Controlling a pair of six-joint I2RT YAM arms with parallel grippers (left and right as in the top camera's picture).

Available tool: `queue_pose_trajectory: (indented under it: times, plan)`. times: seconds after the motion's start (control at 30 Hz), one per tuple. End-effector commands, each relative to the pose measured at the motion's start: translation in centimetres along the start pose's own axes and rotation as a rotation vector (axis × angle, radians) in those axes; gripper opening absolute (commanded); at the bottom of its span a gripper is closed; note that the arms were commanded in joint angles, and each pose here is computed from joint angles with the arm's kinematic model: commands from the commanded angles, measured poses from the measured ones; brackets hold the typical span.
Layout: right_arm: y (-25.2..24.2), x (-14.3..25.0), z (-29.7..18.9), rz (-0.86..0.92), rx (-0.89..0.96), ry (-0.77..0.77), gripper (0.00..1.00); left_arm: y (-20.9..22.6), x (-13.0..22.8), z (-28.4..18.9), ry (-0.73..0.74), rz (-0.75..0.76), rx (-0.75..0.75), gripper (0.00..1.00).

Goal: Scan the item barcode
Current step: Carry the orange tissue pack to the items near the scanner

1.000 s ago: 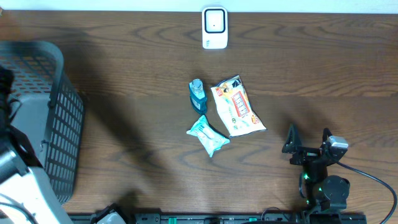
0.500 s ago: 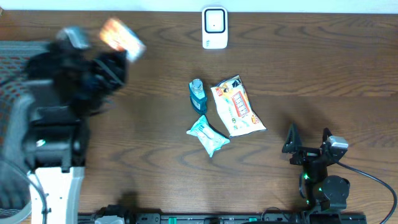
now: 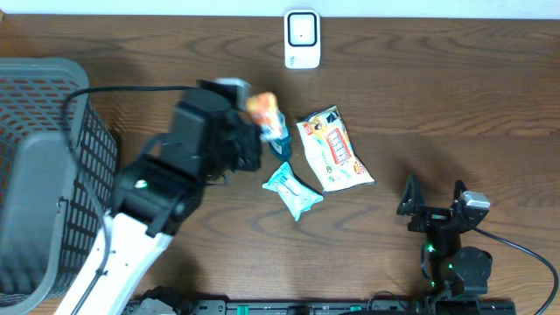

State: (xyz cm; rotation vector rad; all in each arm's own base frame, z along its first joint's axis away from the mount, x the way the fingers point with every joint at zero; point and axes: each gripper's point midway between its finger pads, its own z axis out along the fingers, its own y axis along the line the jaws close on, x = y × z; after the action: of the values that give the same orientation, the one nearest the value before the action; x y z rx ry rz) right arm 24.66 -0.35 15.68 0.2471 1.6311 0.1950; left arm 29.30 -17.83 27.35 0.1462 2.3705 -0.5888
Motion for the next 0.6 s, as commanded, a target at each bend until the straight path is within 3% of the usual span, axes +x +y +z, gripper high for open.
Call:
queue_pose_trajectory:
  times: [0.0,0.37,0.57]
  plan:
    - [-0.1,0.0,0.0,-0.009,0.005,-0.002,0.99,-0.4,2.8,2.8,0.120,0.178,-0.018,0.07]
    - [-0.1,0.0,0.0,-0.009,0.005,-0.002,0.99,-3.0,11.8,10.4,0.446,0.281,0.013,0.07]
    - [-0.1,0.0,0.0,-0.009,0.005,-0.002,0.99,-5.8,16.1,12.8,0.537,0.462,0.072,0.07]
